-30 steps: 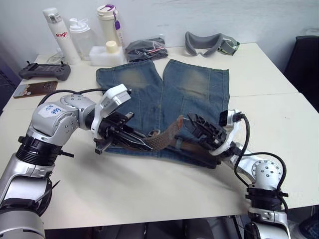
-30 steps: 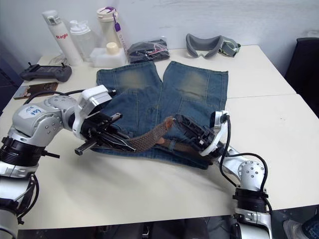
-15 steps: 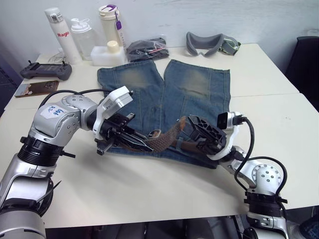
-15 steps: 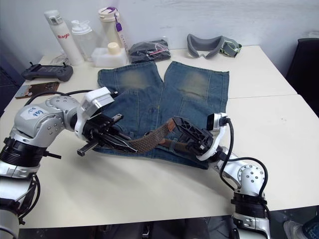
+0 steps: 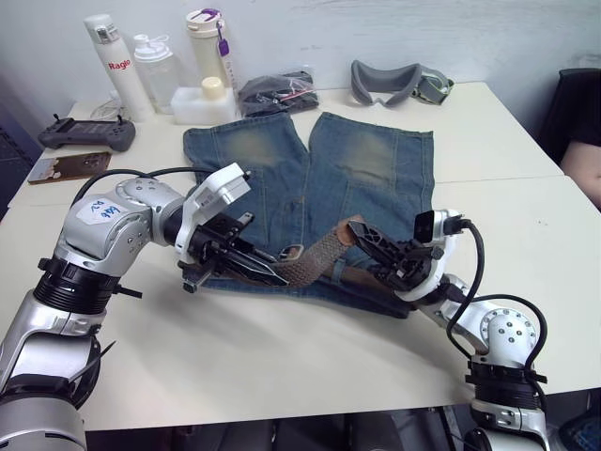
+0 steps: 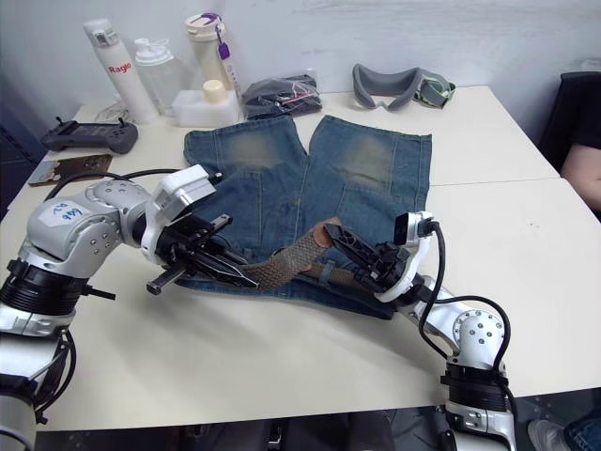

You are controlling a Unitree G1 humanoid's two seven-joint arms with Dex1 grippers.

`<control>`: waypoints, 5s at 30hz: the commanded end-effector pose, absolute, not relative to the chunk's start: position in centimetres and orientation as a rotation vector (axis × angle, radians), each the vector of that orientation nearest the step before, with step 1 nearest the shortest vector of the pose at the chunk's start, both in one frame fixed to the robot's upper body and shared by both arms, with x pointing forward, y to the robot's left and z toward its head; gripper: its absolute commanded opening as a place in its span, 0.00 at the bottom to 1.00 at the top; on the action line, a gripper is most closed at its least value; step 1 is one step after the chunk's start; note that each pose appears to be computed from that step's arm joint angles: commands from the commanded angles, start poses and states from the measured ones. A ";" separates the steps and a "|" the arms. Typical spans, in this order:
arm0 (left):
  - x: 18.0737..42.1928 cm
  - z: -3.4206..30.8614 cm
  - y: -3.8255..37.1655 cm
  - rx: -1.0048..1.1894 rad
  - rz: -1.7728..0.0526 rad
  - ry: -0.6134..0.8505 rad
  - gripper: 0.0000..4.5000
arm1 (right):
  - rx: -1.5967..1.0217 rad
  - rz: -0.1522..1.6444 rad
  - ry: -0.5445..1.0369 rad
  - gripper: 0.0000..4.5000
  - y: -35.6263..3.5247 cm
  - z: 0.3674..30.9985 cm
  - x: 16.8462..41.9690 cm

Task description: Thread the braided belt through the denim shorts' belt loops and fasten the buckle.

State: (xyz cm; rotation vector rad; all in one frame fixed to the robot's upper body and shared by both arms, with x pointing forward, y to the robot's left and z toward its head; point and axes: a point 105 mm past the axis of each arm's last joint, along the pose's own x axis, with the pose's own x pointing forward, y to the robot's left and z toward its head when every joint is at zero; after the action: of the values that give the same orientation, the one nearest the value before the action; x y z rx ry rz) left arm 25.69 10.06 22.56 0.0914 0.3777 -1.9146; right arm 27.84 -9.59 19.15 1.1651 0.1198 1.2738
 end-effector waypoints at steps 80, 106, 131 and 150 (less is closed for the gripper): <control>26.0 21.8 9.6 -1.733 -0.705 0.055 0.61 | 0.813 0.952 0.022 0.00 -5.5 26.6 29.7; 27.9 20.7 19.8 -1.172 -0.762 0.117 0.00 | 0.150 1.132 0.127 0.99 -6.0 22.4 27.1; 28.5 20.9 21.8 -0.999 -0.775 0.356 0.00 | -0.689 1.092 -0.130 0.99 -3.2 17.5 28.2; 28.9 17.0 21.9 -0.958 -0.630 0.560 0.00 | -0.638 1.164 -0.074 0.99 -4.6 19.3 27.5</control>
State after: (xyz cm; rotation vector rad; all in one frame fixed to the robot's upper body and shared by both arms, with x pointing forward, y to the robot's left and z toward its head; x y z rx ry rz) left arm 28.67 22.09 16.74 -0.9729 0.5760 -0.6444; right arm 27.94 -4.65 17.76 -0.6157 -0.0063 1.1705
